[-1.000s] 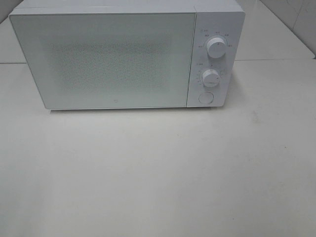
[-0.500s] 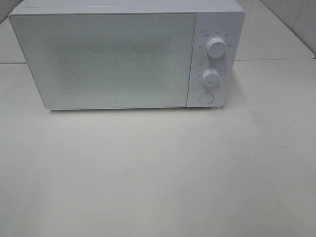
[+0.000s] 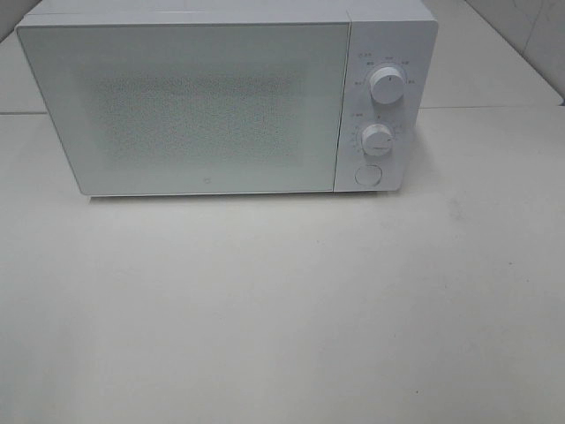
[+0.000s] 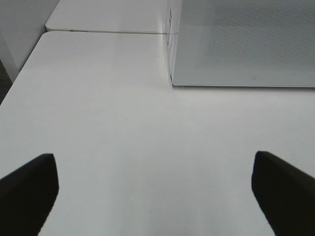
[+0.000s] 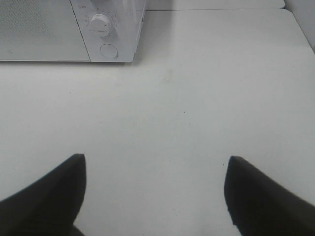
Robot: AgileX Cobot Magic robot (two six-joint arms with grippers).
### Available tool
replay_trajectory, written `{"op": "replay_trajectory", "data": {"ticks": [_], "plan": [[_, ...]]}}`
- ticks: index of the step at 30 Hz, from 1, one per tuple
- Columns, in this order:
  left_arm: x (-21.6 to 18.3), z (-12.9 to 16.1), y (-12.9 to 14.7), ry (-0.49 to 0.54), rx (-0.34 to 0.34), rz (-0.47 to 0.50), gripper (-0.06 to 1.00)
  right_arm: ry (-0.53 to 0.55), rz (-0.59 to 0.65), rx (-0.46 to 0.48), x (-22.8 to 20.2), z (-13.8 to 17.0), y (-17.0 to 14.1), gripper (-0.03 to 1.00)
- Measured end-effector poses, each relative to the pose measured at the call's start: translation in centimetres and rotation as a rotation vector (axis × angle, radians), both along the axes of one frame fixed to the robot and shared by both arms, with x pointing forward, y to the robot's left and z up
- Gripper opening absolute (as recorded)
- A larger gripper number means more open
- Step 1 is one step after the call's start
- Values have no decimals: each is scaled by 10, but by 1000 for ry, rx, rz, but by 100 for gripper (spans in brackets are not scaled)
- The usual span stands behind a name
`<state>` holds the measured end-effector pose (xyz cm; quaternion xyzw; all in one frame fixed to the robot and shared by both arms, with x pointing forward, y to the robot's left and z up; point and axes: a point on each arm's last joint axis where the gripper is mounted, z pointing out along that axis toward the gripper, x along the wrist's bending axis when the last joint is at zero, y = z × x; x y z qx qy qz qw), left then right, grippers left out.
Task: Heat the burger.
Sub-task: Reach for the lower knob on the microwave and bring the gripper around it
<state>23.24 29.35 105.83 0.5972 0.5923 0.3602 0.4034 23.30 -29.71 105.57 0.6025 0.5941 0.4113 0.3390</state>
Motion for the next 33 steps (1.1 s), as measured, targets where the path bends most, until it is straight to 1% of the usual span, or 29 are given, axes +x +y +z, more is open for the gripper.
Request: {"op": "replay_trajectory", "data": {"ticks": [7, 9, 13, 17, 22, 29, 33], "plan": [[0, 0, 0, 0, 0, 0, 99, -8, 9, 15, -1, 2, 1, 75], [0, 0, 0, 0, 0, 0, 99, -51, 13, 26, -2, 9, 2, 75], [0, 0, 0, 0, 0, 0, 99, -77, 6, 53, 4, 16, 2, 75], [0, 0, 0, 0, 0, 0, 99, -98, -6, 79, 23, 25, 4, 75], [0, 0, 0, 0, 0, 0, 99, -106, -10, 83, 39, 30, 4, 75], [0, 0, 0, 0, 0, 0, 99, -162, -17, 91, 65, 39, 5, 75], [0, 0, 0, 0, 0, 0, 99, -165, -20, 91, 75, 41, 6, 75]]}}
